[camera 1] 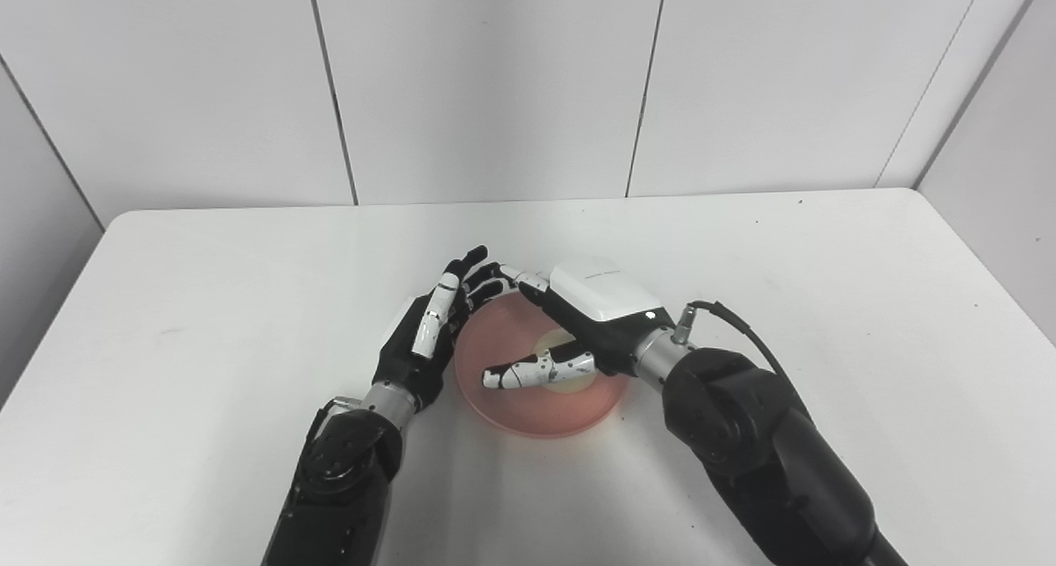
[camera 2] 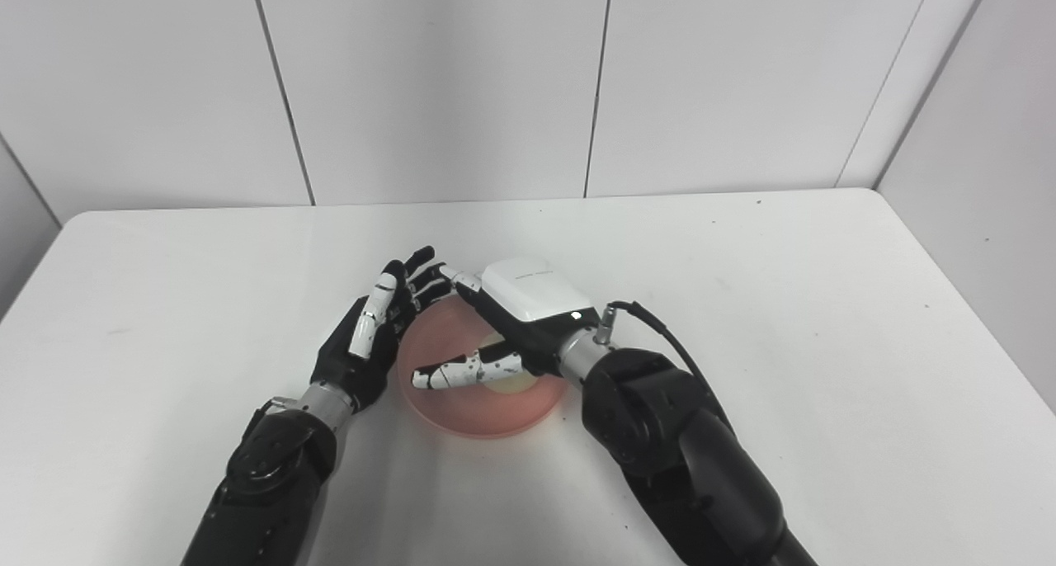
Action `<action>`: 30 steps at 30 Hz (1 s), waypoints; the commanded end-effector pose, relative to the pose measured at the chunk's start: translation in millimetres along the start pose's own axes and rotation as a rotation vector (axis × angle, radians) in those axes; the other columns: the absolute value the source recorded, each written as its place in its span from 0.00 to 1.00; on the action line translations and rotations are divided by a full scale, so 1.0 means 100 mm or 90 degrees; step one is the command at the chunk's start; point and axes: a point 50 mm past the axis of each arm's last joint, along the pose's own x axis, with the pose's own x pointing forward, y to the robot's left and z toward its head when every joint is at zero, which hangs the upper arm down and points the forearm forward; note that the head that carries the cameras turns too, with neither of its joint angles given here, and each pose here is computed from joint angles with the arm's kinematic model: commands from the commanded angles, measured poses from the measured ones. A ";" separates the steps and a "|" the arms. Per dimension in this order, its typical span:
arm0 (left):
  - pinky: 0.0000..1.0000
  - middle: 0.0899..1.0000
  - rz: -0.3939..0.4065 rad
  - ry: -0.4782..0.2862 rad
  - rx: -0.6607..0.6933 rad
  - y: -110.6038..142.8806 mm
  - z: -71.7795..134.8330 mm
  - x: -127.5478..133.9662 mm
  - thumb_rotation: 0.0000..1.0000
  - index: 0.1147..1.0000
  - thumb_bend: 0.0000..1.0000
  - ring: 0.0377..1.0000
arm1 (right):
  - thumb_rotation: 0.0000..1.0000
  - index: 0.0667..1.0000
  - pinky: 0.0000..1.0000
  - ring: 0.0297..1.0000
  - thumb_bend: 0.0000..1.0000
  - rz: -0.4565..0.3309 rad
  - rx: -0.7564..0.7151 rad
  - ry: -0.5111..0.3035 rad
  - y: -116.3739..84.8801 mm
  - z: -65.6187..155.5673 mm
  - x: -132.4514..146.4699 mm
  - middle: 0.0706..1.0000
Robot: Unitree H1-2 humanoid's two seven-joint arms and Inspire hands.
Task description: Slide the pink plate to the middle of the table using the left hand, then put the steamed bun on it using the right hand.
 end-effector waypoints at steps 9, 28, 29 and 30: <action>0.93 0.92 0.019 0.115 -0.021 0.06 -0.42 -0.19 1.00 0.92 0.50 0.90 | 0.91 0.89 0.54 0.71 0.74 -0.160 0.059 -0.026 -0.37 -0.12 -0.14 0.82; 0.96 0.94 0.082 0.065 -0.006 0.21 -0.34 -0.41 1.00 0.94 0.49 0.93 | 1.00 1.00 0.92 0.97 0.66 -0.397 0.484 0.015 0.30 -0.83 -0.29 0.99; 0.97 0.95 0.085 0.062 -0.007 0.21 -0.33 -0.43 1.00 0.95 0.48 0.94 | 1.00 1.00 0.92 0.97 0.64 -0.409 0.515 0.010 0.34 -0.84 -0.29 0.99; 0.98 0.95 0.090 0.059 -0.007 0.20 -0.32 -0.45 1.00 0.96 0.48 0.95 | 1.00 1.00 0.92 0.98 0.64 -0.418 0.547 0.005 0.38 -0.85 -0.29 1.00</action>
